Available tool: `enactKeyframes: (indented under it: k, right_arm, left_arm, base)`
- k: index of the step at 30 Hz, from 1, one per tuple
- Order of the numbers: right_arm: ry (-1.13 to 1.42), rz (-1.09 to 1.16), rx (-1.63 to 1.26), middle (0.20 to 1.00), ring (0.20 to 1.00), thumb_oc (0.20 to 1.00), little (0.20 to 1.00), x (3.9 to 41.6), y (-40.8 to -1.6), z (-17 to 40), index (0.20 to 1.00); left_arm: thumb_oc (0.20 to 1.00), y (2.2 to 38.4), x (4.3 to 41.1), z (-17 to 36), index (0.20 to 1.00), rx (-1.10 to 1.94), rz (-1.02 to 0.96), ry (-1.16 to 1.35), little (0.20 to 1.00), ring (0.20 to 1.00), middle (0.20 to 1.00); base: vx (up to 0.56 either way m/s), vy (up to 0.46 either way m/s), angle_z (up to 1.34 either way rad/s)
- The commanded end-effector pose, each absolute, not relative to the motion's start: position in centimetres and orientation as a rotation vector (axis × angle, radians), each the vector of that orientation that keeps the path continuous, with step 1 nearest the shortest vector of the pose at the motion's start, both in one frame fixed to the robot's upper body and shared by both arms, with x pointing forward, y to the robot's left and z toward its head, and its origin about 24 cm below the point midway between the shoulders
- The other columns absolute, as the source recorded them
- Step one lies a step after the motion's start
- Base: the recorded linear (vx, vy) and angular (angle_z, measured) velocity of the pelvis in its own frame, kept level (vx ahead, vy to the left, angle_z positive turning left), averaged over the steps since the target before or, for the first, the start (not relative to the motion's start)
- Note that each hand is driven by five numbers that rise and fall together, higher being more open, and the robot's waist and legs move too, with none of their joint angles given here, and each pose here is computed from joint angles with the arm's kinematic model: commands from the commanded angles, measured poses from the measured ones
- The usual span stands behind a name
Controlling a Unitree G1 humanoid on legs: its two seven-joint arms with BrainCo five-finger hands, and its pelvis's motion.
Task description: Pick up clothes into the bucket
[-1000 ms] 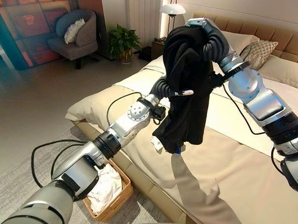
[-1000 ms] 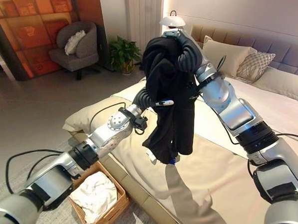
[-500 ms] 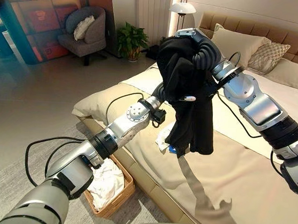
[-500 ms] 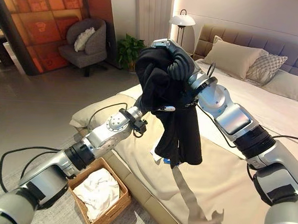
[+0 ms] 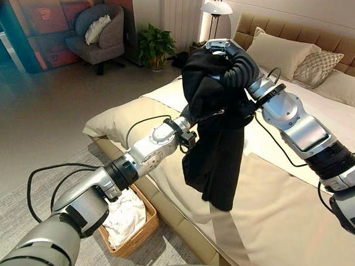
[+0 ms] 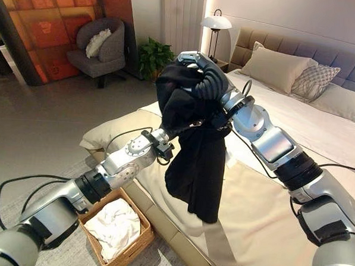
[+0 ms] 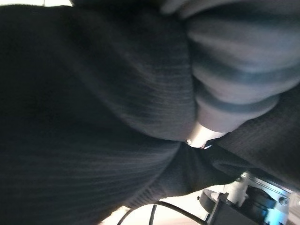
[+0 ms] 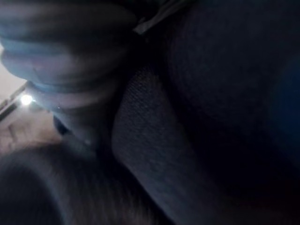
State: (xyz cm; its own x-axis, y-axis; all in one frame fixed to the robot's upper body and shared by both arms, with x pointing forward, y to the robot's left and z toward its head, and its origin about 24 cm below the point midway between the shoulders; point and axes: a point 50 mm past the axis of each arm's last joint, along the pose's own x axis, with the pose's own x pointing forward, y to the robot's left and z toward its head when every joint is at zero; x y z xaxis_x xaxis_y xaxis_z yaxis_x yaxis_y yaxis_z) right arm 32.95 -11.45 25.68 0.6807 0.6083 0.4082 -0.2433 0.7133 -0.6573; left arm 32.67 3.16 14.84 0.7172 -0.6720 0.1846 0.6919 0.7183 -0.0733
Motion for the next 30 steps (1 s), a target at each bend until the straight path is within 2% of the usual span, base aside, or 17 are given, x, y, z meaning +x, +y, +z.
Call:
enactKeyframes:
  k: [1,10,16,18,19,20,24,30]
  right_arm:
    - [-0.804,0.535,-0.505,1.000,1.000,1.000,1.000,31.6,-10.5,27.9,1.000]
    - [-0.806,0.457,-0.491,1.000,1.000,1.000,1.000,31.7,-12.5,28.1,1.000]
    - [-0.768,0.297,-0.369,1.000,1.000,1.000,1.000,31.4,-16.7,27.1,1.000]
    - [-0.716,0.166,-0.262,1.000,1.000,1.000,1.000,31.1,-19.8,25.2,1.000]
    - [-0.715,0.165,-0.261,1.000,1.000,1.000,1.000,31.1,-19.9,25.2,1.000]
    - [-0.661,0.088,-0.197,1.000,1.000,1.000,1.000,30.5,-21.9,23.3,1.000]
    - [-0.563,-0.018,-0.123,1.000,1.000,1.000,1.000,29.5,-24.5,20.1,1.000]
    - [-0.237,-0.242,0.081,1.000,1.000,1.000,1.000,26.8,-28.6,10.0,1.000]
  left_arm:
    - [0.200,2.0,33.3,17.6,0.200,-0.169,-0.768,-0.264,0.200,0.200,0.200]
    - [0.200,4.8,34.2,17.4,0.200,-0.125,-0.645,-0.303,0.200,0.200,0.200]
    - [0.200,9.1,34.6,18.5,0.200,-0.115,-0.515,-0.360,0.200,0.200,0.200]
    - [0.200,11.8,34.6,19.0,0.200,-0.121,-0.434,-0.391,0.200,0.200,0.200]
    - [0.200,11.8,34.6,19.0,0.200,-0.120,-0.436,-0.389,0.200,0.200,0.200]
    - [0.200,13.8,34.4,19.4,0.200,-0.111,-0.378,-0.414,0.200,0.200,0.200]
    - [0.200,16.1,34.0,20.0,0.200,-0.094,-0.310,-0.447,0.200,0.200,0.200]
    - [0.203,21.7,33.4,21.3,0.203,-0.040,-0.123,-0.513,0.203,0.203,0.203]
  base:
    - [0.00,0.000,0.00]
    - [0.00,0.000,0.00]
    - [0.00,0.000,0.00]
    - [0.00,0.000,0.00]
    - [0.00,0.000,0.00]
    - [0.00,0.000,0.00]
    - [0.00,0.000,0.00]
    - [0.00,0.000,0.00]
